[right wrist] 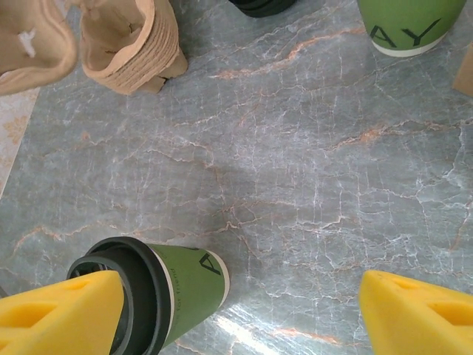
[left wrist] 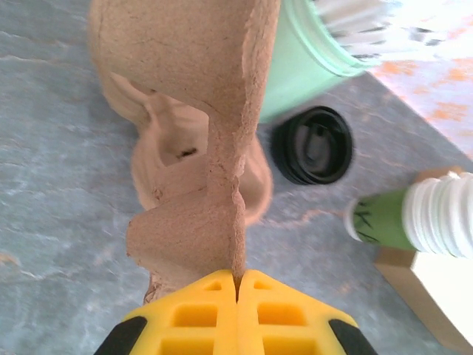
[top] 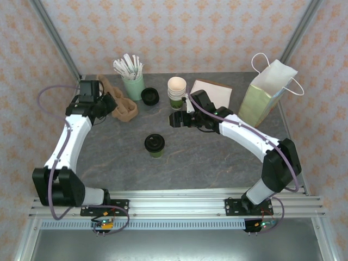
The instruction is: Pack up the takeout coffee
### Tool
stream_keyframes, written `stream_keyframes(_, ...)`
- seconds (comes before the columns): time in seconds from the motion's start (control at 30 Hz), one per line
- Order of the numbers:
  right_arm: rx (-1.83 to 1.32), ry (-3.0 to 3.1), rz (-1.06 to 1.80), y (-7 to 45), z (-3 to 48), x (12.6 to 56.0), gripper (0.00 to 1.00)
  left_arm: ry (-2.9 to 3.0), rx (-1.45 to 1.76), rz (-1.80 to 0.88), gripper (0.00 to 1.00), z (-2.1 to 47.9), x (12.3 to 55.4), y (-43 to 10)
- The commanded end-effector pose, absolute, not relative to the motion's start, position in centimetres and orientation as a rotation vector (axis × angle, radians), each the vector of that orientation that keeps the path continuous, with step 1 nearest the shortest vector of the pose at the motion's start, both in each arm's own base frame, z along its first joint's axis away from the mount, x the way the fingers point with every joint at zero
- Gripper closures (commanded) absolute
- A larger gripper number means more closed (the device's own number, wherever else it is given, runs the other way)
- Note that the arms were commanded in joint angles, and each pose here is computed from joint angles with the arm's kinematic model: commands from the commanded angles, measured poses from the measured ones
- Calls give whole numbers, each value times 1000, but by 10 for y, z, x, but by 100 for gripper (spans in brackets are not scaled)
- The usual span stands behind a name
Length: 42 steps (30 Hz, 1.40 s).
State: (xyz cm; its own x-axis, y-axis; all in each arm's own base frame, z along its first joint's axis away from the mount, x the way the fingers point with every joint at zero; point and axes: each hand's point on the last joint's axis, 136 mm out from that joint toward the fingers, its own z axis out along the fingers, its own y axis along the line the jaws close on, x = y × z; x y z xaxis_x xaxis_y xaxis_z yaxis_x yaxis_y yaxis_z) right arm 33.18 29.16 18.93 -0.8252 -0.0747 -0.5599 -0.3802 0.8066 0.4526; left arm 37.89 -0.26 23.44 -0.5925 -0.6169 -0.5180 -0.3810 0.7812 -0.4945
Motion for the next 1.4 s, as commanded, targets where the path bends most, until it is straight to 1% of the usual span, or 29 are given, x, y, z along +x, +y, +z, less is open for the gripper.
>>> stream_keyframes(0.0, -307, 2383, 744, 284, 217, 337, 16, 2237, -631, -620, 100, 264, 362, -31)
stream_keyframes(0.2, -331, 2300, 814, 283, 248, 342, 17, 2212, -356, -908, 100, 300, 349, -92)
stream_keyframes(0.37, -365, 2258, 874, 287, 265, 338, 21, 2222, -84, -1061, 100, 313, 345, -149)
stream_keyframes(0.47, -340, 2249, 1020, 287, 272, 337, 22, 2212, 1, -1155, 100, 317, 345, -168)
stream_keyframes(0.57, -258, 2218, 1157, 276, 281, 341, 26, 2191, 10, -1219, 100, 317, 349, -179)
stream_keyframes(0.63, -241, 2241, 1078, 264, 280, 342, 26, 2201, -14, -1247, 100, 314, 351, -190)
stream_keyframes(0.8, -118, 2307, 677, 210, 274, 348, 25, 2246, -47, -1265, 100, 299, 355, -225)
stream_keyframes(0.87, -87, 2315, 579, 194, 275, 345, 25, 2265, -65, -1260, 100, 292, 356, -235)
stream_keyframes(1.03, -14, 2320, 431, 166, 277, 339, 24, 2332, -80, -1319, 100, 268, 346, -267)
stream_keyframes(1.13, -18, 2350, 420, 165, 269, 336, 24, 2389, -50, -1314, 100, 252, 337, -277)
stream_keyframes(1.23, -12, 2383, 409, 165, 259, 336, 23, 2437, -40, -1376, 100, 238, 332, -289)
stream_keyframes(1.3, 1, 2382, 370, 157, 258, 336, 23, 2513, 5, -1400, 100, 226, 322, -300)
stream_keyframes(1.37, 27, 2370, 326, 147, 258, 338, 23, 2596, 85, -1363, 100, 212, 308, -309)
